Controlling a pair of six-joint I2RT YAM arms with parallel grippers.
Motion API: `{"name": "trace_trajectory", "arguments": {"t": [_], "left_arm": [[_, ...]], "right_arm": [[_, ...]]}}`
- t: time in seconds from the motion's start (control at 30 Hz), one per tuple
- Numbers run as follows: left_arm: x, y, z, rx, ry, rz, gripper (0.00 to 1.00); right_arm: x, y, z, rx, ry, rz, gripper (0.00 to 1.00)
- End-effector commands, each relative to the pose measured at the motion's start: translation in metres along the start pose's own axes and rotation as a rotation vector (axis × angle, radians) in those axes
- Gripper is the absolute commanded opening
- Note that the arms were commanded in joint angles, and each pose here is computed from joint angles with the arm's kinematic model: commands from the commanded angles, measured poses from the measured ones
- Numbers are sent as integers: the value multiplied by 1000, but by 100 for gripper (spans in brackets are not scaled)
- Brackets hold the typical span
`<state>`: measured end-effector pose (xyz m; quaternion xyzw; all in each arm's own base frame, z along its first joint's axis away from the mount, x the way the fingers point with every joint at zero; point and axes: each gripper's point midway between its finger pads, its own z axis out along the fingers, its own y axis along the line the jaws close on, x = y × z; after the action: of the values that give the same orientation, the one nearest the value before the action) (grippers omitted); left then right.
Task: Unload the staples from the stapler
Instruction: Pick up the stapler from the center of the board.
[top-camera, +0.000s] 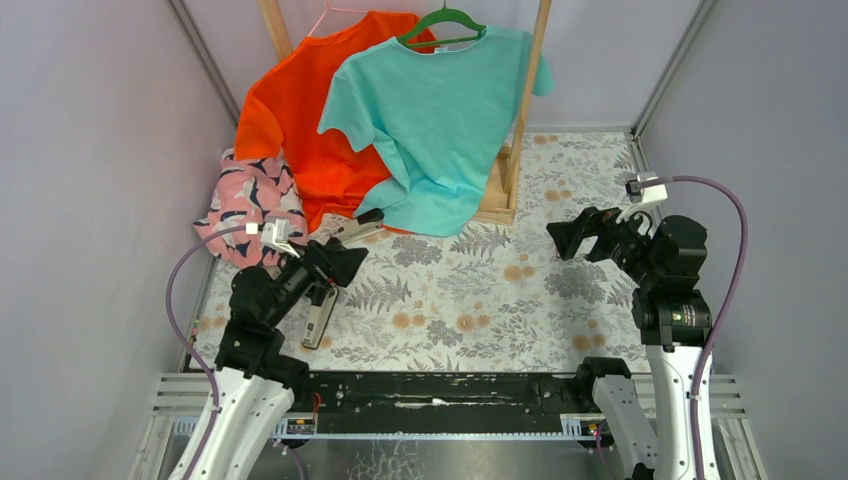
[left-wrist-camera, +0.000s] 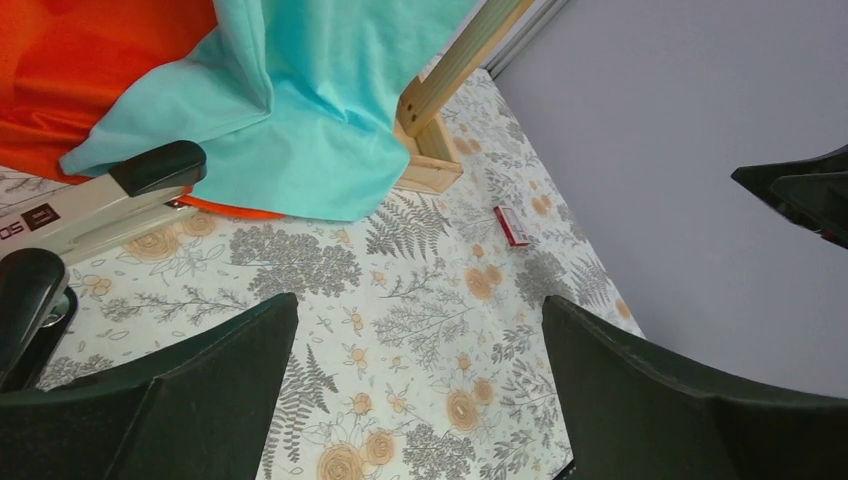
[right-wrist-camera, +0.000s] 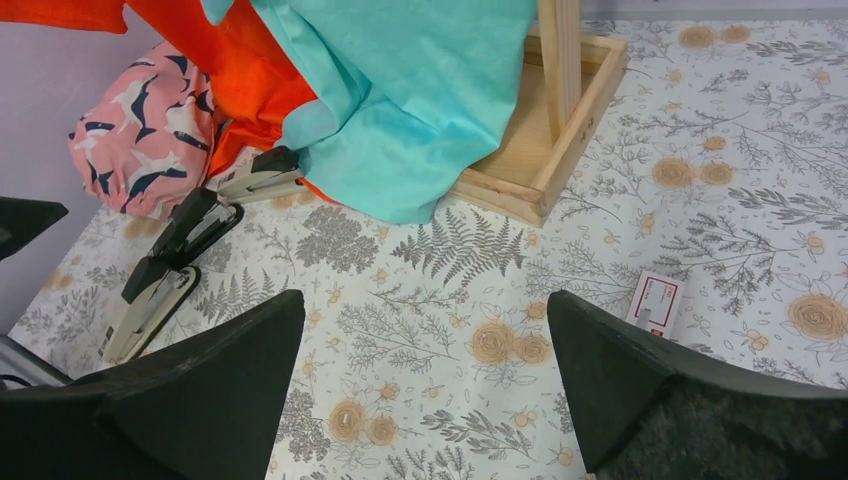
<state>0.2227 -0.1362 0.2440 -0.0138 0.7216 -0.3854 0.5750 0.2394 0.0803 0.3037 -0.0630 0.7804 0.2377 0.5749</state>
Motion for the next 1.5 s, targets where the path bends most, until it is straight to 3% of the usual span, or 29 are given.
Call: {"name": "trace_trajectory", "arguments": {"t": [0.0,0.27,0.4,0.57,0.73,0.83,1.07,1.3,1.4,1.47], "left_arm": [[-14,-21,-2,113,-52,-11,100],[-23,-26,-6,142,-105,-20,100],[-28,-23,-7,107,-112,-21,100],[-40,-7,-11,-51,-73,65,100],[-56,45,-29,-379,14,314,100],[-56,69,-36,-520,63,370,100],[-27,93,-27,-595,209,366,90],[-22,106,-19,-619,306,510,92],[-20,123,-17,-700,328,517,92],[-18,134,-18,-761,348,503,98]], "right_arm": [[-20,-1,-2,14,-89,3,99],[-14,11,1,-79,-88,-27,99],[13,35,5,-309,-44,-140,99],[39,50,5,-490,-31,-246,99],[52,60,-5,-582,-13,-361,99],[54,59,-5,-582,-19,-384,99],[53,45,4,-478,-13,-402,99],[55,38,12,-437,3,-415,99],[55,36,13,-423,4,-422,99],[54,32,15,-398,-2,-424,99]]}}
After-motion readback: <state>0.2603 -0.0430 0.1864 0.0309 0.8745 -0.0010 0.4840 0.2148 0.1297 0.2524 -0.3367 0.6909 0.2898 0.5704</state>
